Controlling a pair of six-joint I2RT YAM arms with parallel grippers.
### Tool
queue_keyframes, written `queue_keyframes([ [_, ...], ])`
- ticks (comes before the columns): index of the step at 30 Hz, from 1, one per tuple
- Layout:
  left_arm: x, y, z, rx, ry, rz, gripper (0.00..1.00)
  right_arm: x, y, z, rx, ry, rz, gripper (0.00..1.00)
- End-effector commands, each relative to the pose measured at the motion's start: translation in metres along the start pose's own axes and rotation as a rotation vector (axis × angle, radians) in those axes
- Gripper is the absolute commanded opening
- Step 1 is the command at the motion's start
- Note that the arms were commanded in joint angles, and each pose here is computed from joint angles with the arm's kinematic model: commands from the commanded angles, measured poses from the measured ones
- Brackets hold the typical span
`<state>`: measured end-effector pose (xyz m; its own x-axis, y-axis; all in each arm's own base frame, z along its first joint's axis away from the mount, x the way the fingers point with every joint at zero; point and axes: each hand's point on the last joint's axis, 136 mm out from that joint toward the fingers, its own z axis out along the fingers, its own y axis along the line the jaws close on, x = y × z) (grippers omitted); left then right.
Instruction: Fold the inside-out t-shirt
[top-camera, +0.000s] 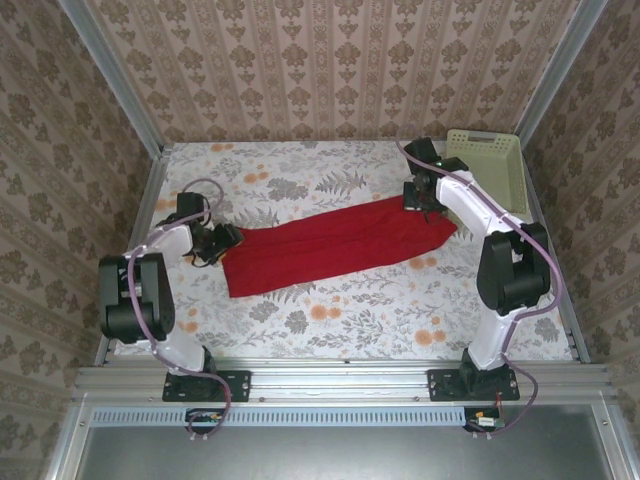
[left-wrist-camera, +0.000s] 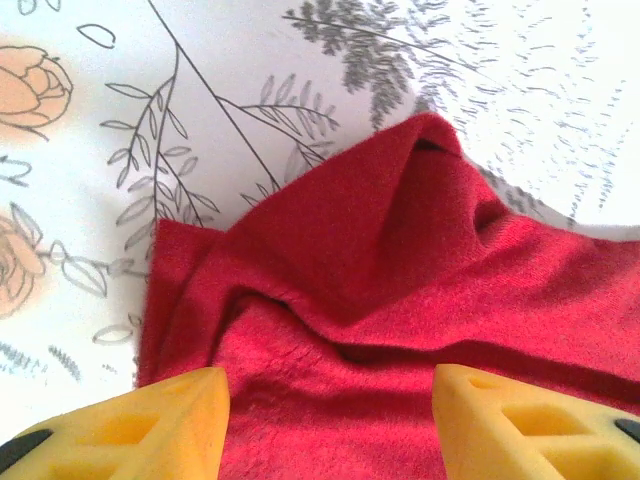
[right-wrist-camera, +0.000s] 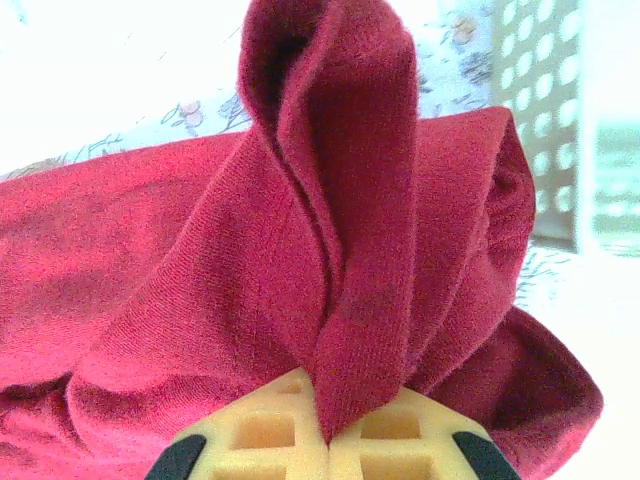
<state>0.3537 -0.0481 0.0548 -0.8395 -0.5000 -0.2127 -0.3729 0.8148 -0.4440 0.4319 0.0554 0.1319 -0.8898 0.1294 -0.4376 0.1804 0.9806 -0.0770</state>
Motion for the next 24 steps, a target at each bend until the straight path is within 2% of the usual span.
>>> queue_keyframes([
  [1, 0.000, 0.012, -0.016, -0.051, -0.041, -0.023, 0.58, -0.004, -0.013, -0.014, 0.087, -0.023, -0.066, 0.00],
  [8, 0.014, 0.017, -0.003, -0.065, -0.003, -0.010, 0.57, -0.014, -0.004, -0.043, 0.193, -0.083, -0.181, 0.00],
  [10, 0.019, 0.018, 0.002, -0.111, 0.009, 0.019, 0.55, -0.018, 0.008, -0.056, 0.206, -0.116, -0.233, 0.00],
  [12, 0.023, 0.015, 0.006, -0.137, 0.012, 0.054, 0.54, -0.020, 0.026, -0.071, 0.215, -0.148, -0.293, 0.00],
  [17, 0.028, 0.015, 0.014, -0.113, 0.008, 0.033, 0.46, -0.013, 0.076, -0.096, 0.205, -0.192, -0.394, 0.00],
  [24, 0.042, 0.015, 0.027, -0.050, 0.022, 0.018, 0.35, 0.019, 0.173, -0.122, 0.095, -0.194, -0.478, 0.00],
])
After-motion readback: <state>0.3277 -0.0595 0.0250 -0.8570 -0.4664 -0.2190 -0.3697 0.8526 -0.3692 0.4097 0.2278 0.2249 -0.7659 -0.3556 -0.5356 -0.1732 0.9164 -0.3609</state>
